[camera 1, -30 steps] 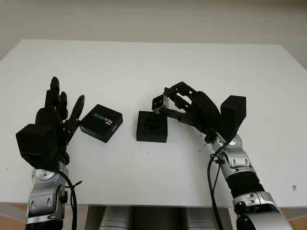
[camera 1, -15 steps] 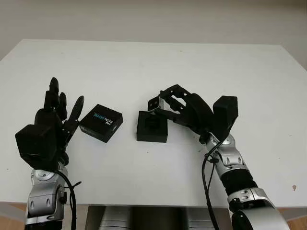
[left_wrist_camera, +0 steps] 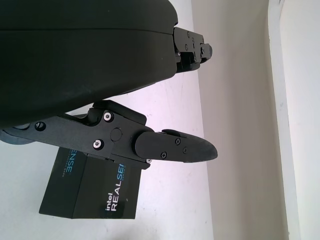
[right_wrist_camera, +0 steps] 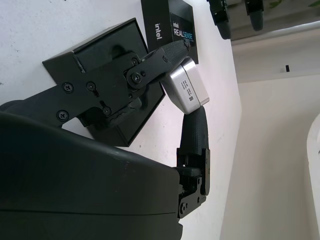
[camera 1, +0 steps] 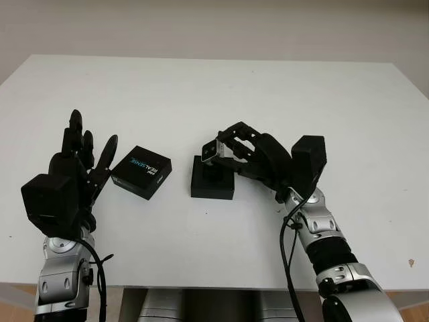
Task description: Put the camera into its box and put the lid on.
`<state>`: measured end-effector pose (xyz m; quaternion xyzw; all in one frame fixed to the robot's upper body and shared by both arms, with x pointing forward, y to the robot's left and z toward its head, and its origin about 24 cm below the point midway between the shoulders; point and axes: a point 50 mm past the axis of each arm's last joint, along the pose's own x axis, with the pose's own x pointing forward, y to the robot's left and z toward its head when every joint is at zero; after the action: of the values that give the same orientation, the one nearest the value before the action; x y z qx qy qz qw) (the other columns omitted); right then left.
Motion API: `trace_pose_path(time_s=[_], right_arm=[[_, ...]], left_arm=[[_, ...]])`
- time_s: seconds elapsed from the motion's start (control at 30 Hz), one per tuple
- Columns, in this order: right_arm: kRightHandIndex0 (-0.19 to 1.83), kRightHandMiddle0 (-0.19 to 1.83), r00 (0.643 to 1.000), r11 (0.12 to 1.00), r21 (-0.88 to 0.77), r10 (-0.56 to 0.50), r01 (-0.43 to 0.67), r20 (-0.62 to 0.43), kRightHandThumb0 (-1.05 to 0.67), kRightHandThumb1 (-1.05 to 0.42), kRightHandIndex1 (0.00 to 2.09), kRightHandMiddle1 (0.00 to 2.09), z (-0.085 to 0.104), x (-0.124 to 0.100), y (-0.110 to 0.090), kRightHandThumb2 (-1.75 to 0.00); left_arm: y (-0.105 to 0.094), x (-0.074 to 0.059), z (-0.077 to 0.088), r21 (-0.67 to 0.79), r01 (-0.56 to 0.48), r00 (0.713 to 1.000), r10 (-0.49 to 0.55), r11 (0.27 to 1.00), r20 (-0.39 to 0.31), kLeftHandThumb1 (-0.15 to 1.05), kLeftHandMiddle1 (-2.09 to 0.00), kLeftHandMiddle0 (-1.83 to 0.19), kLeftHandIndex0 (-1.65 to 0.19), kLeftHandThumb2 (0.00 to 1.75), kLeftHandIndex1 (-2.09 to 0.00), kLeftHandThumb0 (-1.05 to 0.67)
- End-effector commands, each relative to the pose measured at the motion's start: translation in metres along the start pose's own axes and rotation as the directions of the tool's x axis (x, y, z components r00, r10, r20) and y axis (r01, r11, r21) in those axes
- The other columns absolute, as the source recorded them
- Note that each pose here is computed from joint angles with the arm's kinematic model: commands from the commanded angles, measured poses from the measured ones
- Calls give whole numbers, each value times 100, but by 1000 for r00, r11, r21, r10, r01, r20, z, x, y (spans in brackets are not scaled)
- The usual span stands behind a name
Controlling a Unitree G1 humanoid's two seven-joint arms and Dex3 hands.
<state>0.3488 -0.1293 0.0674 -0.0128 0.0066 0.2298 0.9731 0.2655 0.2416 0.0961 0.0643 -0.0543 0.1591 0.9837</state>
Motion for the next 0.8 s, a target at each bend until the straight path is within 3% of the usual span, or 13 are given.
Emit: trace_pose_path(time_s=[0.0, 0.77], right_arm=[[19, 30, 1000, 1000, -3, 12, -12, 5, -38, -94, 5, 179, 1, 2, 3, -5], [17, 31, 998, 999, 4, 36, -36, -51, -39, -94, 5, 178, -10, 0, 8, -5]], left_arm=[[2, 0, 5, 5, -2, 1000, 2, 1000, 28, 105, -5, -5, 0, 24, -5, -51], [2, -1, 6, 5, -7, 1000, 7, 1000, 28, 105, -5, -6, 0, 23, -6, -50]])
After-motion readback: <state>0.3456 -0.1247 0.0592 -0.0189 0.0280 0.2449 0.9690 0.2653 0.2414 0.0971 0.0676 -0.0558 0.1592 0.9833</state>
